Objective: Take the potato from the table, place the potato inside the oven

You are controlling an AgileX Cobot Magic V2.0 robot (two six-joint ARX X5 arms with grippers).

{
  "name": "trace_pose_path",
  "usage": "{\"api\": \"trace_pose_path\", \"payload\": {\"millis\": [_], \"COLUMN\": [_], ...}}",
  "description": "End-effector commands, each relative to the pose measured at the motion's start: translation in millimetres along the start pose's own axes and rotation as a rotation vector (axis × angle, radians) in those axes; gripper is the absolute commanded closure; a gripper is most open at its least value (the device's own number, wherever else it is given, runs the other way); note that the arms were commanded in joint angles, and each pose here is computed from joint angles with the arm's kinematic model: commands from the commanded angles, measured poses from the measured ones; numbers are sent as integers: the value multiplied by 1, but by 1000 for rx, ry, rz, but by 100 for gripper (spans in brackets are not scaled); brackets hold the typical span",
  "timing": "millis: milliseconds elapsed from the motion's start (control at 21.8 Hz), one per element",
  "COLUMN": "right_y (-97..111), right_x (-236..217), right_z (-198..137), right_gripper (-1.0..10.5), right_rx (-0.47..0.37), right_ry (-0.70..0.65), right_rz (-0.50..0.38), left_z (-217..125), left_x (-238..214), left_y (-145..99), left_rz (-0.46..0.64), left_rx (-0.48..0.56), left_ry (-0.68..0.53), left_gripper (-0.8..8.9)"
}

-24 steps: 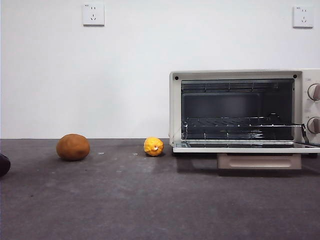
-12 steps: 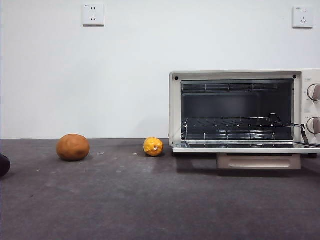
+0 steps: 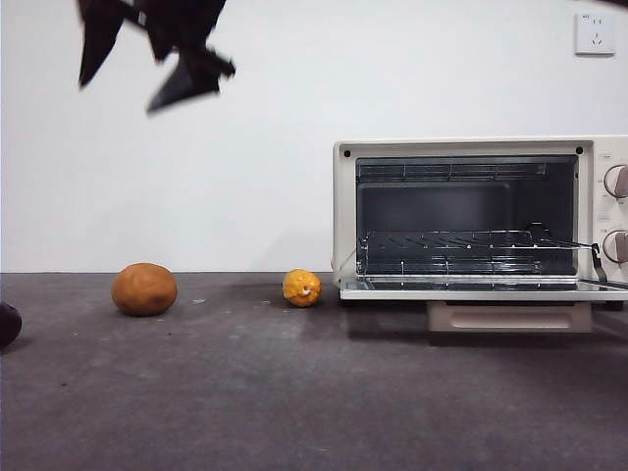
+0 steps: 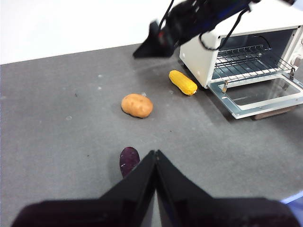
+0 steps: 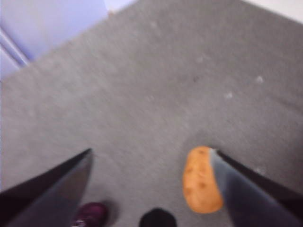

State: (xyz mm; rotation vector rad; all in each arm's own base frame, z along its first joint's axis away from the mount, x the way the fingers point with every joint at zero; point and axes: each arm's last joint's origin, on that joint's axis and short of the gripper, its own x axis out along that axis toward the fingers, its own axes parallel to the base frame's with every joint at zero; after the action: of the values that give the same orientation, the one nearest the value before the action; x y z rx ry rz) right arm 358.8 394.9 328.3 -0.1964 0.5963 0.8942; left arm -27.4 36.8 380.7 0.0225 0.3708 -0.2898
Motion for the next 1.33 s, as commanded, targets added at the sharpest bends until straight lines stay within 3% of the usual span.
{"api": "trace_pose_path", "payload": {"millis": [46,552,1011,1057,1333], "right_y": [-2,-15,-26,-25,-23], "right_x": [26,111,152,153,152], "right_z": [-15,-75,-113,-113,-118], "right_gripper": [65,65,70,90,560], "right_rx": [-35,-86,-76,-77,-60], "right_ry": [33,115,141,143,193], "right_rz": [-16,-80,-146,-167,-191], "left_z": [-5,-9,-9,-9,-9], "left_x": [2,9,9,9,9], "left_y": [1,-1,-2,-1,-1], "left_rz": [27,28,22,21,25], "left_rx": [-1,24,24,26,35], "left_ry": [-3,26,27,27,27], "left_gripper": [820,820,821,820,820]}}
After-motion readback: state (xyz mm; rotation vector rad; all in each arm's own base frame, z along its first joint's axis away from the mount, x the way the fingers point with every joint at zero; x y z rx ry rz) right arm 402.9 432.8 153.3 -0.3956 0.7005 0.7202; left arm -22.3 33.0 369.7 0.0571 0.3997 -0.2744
